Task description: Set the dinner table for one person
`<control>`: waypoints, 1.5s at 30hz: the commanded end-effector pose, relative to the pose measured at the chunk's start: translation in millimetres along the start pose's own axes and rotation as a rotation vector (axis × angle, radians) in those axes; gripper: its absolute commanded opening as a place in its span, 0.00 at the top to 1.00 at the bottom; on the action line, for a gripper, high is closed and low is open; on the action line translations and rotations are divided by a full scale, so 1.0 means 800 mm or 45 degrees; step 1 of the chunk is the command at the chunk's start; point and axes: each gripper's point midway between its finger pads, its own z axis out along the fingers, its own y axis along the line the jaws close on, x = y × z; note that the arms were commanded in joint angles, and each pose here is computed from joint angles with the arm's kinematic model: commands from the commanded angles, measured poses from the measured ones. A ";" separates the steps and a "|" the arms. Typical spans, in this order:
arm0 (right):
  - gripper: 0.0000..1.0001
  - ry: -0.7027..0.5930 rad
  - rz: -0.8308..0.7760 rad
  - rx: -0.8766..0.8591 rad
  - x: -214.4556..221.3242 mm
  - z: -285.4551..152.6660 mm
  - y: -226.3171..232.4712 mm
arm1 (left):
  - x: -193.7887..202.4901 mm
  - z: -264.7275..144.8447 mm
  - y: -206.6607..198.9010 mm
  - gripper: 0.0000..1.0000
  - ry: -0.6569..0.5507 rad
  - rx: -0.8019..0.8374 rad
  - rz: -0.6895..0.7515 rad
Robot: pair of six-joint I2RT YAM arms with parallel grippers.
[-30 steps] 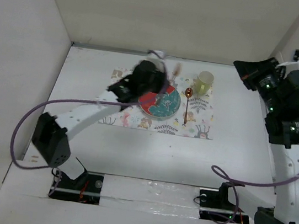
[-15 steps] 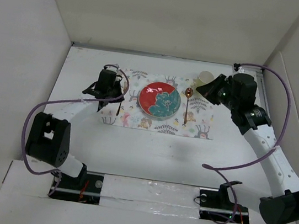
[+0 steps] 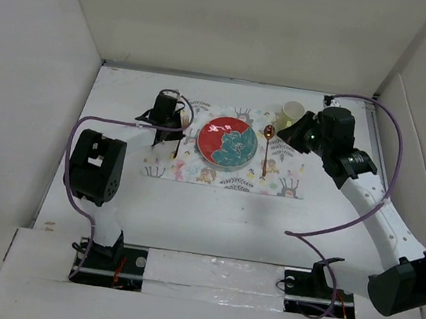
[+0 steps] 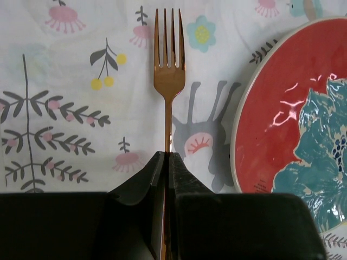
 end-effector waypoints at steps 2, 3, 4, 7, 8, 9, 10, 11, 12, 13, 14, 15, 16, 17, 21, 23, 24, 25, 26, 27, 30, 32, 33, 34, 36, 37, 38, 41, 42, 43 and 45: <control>1.00 -0.021 -0.050 -0.030 -0.005 0.005 0.011 | -0.027 0.014 -0.005 1.00 -0.065 0.003 0.018; 1.00 -0.022 -0.052 -0.029 -0.006 0.005 0.011 | -0.019 0.019 -0.002 1.00 -0.049 -0.004 0.017; 1.00 -0.021 -0.059 -0.018 -0.007 0.006 0.009 | -0.007 0.022 0.003 1.00 -0.027 -0.012 0.017; 1.00 -0.022 -0.067 0.002 -0.007 0.008 0.006 | 0.009 0.027 0.010 1.00 0.012 -0.020 0.019; 1.00 -0.030 -0.064 0.010 -0.011 0.008 0.003 | 0.012 0.027 0.011 1.00 0.020 -0.024 0.019; 1.00 -0.030 -0.066 0.010 -0.012 0.009 0.003 | 0.013 0.028 0.011 1.00 0.026 -0.024 0.019; 1.00 -0.023 -0.067 0.013 -0.011 0.012 0.002 | 0.011 0.027 0.011 0.97 0.023 -0.025 0.021; 0.98 -0.024 -0.067 0.009 -0.012 0.012 0.004 | 0.011 0.027 0.011 0.93 0.021 -0.031 0.021; 0.95 -0.029 -0.068 0.014 -0.017 0.013 0.002 | 0.007 0.025 0.010 0.85 0.019 -0.030 0.023; 0.95 -0.023 -0.069 0.016 -0.016 0.015 0.001 | 0.003 0.025 0.008 0.85 0.009 -0.028 0.025; 0.91 -0.028 -0.072 0.012 -0.019 0.015 0.004 | 0.000 0.024 0.007 0.79 0.008 -0.027 0.023; 0.90 -0.028 -0.074 0.010 -0.020 0.015 0.005 | -0.004 0.020 0.005 0.76 0.001 -0.026 0.023; 0.87 -0.023 -0.079 -0.002 -0.021 0.015 0.008 | -0.010 0.018 0.003 0.73 -0.007 -0.022 0.025; 0.82 -0.026 -0.082 -0.011 -0.024 0.014 0.012 | -0.017 0.013 0.000 0.69 -0.022 -0.018 0.021; 0.64 -0.043 -0.092 -0.042 -0.037 0.006 0.024 | -0.060 -0.036 -0.021 0.63 -0.096 0.014 0.002; 0.56 -0.062 -0.098 -0.050 -0.044 0.001 0.029 | -0.093 -0.069 -0.039 0.58 -0.180 0.062 -0.016; 0.53 -0.090 -0.103 -0.067 -0.054 -0.006 0.038 | -0.113 -0.102 -0.049 0.55 -0.244 0.095 -0.025; 0.49 -0.099 -0.101 -0.072 -0.058 -0.012 0.043 | -0.130 -0.123 -0.056 0.54 -0.302 0.113 -0.038; 0.47 -0.114 -0.085 -0.082 -0.067 -0.019 0.047 | -0.142 -0.143 -0.066 0.51 -0.350 0.136 -0.051; 0.46 -0.136 -0.080 -0.116 -0.077 -0.032 0.058 | -0.156 -0.176 -0.071 0.49 -0.409 0.153 -0.065; 0.41 -0.263 -0.056 -0.241 -0.119 -0.077 0.100 | -0.189 -0.252 -0.092 0.47 -0.553 0.234 -0.097; 0.37 -0.450 -0.045 -0.285 -0.161 -0.125 0.119 | -0.207 -0.304 -0.090 0.46 -0.681 0.242 -0.135; 0.36 -0.508 -0.041 -0.293 -0.171 -0.141 0.125 | -0.211 -0.322 -0.089 0.46 -0.721 0.253 -0.166; 0.35 -0.634 -0.028 -0.297 -0.192 -0.171 0.128 | -0.213 -0.335 -0.082 0.46 -0.763 0.230 -0.190; 0.32 -0.745 -0.010 -0.285 -0.204 -0.198 0.124 | -0.216 -0.381 -0.073 0.43 -0.863 0.228 -0.236; 0.31 -0.838 0.014 -0.230 -0.216 -0.209 0.113 | -0.217 -0.389 -0.057 0.42 -0.900 0.175 -0.281; 0.30 -0.875 0.022 -0.201 -0.216 -0.220 0.105 | -0.216 -0.414 -0.053 0.42 -0.953 0.186 -0.303; 0.30 -0.923 0.033 -0.097 -0.219 -0.225 0.084 | -0.217 -0.450 -0.032 0.42 -1.058 0.129 -0.357; 0.30 -0.940 0.024 -0.081 -0.221 -0.230 0.082 | -0.216 -0.458 -0.026 0.42 -1.075 0.111 -0.372; 0.30 -0.976 0.030 -0.052 -0.227 -0.237 0.078 | -0.221 -0.471 -0.021 0.42 -1.114 0.086 -0.390; 0.31 -1.069 0.025 -0.032 -0.239 -0.264 0.079 | -0.226 -0.496 -0.015 0.42 -1.175 0.070 -0.403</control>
